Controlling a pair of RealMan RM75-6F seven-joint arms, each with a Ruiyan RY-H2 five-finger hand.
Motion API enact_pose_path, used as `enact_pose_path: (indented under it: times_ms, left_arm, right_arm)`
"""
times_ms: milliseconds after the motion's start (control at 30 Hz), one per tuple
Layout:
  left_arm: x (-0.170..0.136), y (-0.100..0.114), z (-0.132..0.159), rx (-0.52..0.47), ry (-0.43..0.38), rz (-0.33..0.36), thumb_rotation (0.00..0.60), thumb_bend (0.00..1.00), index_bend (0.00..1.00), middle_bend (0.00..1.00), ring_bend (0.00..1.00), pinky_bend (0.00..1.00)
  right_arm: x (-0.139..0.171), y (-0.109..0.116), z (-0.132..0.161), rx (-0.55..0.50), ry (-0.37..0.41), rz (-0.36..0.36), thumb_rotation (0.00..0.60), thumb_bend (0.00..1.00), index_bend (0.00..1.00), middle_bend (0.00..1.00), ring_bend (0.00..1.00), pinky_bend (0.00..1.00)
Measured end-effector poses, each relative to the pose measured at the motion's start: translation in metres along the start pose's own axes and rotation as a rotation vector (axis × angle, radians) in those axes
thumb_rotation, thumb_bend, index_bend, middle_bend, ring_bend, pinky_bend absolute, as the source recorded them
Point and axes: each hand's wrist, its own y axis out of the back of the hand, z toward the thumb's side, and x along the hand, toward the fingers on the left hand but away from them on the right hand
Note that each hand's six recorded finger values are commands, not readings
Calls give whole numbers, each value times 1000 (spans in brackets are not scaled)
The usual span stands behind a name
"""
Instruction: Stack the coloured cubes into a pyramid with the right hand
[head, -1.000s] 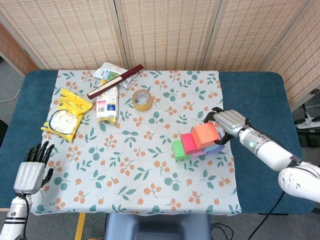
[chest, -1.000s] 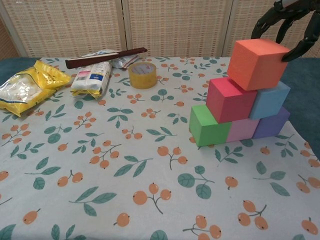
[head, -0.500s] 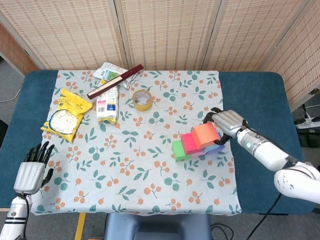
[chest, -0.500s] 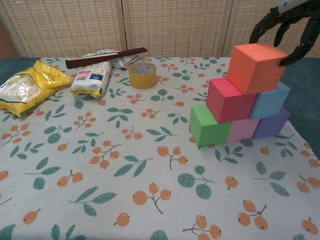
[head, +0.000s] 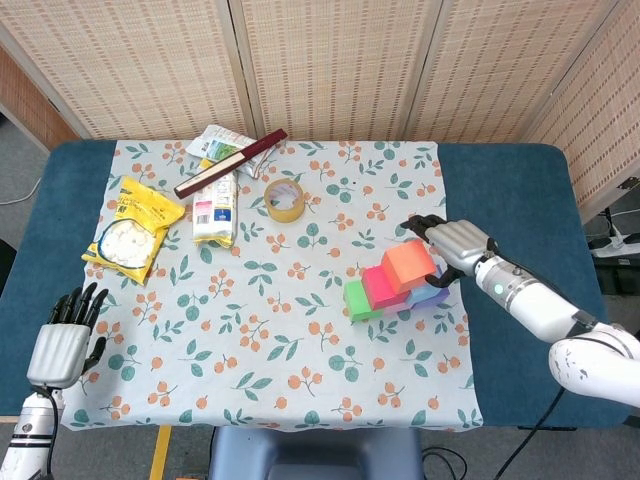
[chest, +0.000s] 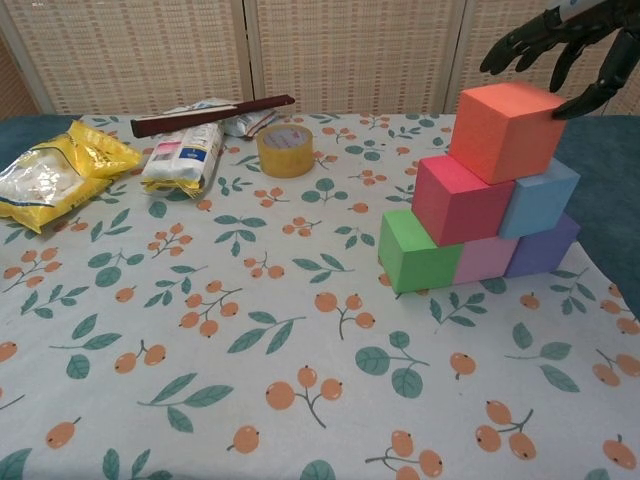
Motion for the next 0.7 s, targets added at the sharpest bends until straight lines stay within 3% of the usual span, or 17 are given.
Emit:
enact_pose_path:
  times_ms: [467,567,700]
  left_arm:
    - [-2,2,1,-3,-5,8,600,436,0,0,0,150]
    - [-2,4,1,-6,-5,16,600,436,0,0,0,150]
    - [-3,10,0,-10,-8,49,600,436,0,0,0,148]
  right_arm:
    - [24,14,-7,-53,-7,-40,600,216,0,0,0,197]
    - [33,17,-9,-76,-7,-79,600,213,0,0,0,177]
    - [54,16,-21,-88,-14,-195,600,213,0,0,0,87]
